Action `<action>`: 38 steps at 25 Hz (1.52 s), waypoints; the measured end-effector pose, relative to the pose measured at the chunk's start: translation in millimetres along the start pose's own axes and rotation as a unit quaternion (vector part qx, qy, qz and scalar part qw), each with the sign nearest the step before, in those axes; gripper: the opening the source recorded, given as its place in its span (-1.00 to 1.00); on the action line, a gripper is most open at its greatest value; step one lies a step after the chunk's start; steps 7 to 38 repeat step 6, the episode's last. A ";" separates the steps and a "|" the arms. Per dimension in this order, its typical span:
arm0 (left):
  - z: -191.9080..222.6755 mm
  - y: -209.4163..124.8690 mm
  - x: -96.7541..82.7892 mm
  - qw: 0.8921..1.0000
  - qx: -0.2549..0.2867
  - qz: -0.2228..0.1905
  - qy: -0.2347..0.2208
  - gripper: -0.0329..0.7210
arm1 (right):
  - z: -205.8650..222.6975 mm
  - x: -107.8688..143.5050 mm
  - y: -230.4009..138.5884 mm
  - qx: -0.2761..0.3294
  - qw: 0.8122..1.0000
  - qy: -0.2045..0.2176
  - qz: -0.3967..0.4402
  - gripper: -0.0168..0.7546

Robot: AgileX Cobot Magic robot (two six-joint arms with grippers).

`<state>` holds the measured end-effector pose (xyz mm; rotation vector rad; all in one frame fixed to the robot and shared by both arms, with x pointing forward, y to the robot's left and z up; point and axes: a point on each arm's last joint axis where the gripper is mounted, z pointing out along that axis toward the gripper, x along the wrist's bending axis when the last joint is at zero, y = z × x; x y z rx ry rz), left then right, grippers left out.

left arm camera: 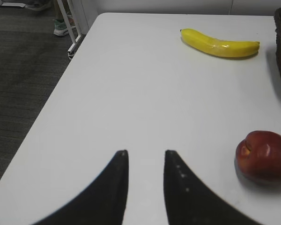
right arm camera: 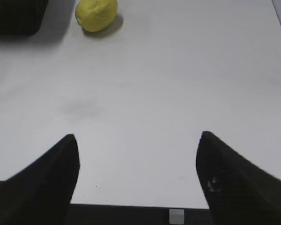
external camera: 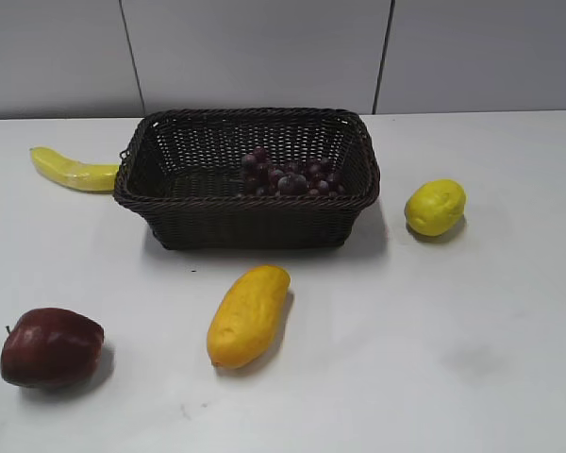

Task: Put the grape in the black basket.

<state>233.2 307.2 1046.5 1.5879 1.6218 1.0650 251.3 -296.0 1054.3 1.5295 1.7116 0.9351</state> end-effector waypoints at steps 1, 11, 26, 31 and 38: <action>0.0 0.0 0.0 1.000 0.000 0.000 0.000 -0.28 | -2.0 0.1 -1.2 -0.007 1.000 0.000 0.000 0.58; 0.0 0.0 0.0 1.000 0.000 0.000 0.000 -0.28 | -13.8 0.4 -8.3 -0.050 0.999 -0.001 0.000 0.58; 0.0 0.0 0.0 1.000 0.000 0.000 0.000 -0.28 | -13.8 0.4 -8.3 -0.050 0.999 -0.001 0.000 0.58; 0.0 0.0 0.0 1.000 0.000 0.000 0.000 -0.28 | -13.8 0.4 -8.3 -0.050 0.999 -0.001 0.000 0.58; 0.0 0.0 0.0 1.000 0.000 0.000 0.000 -0.28 | -13.8 0.4 -8.3 -0.050 0.999 -0.001 0.000 0.58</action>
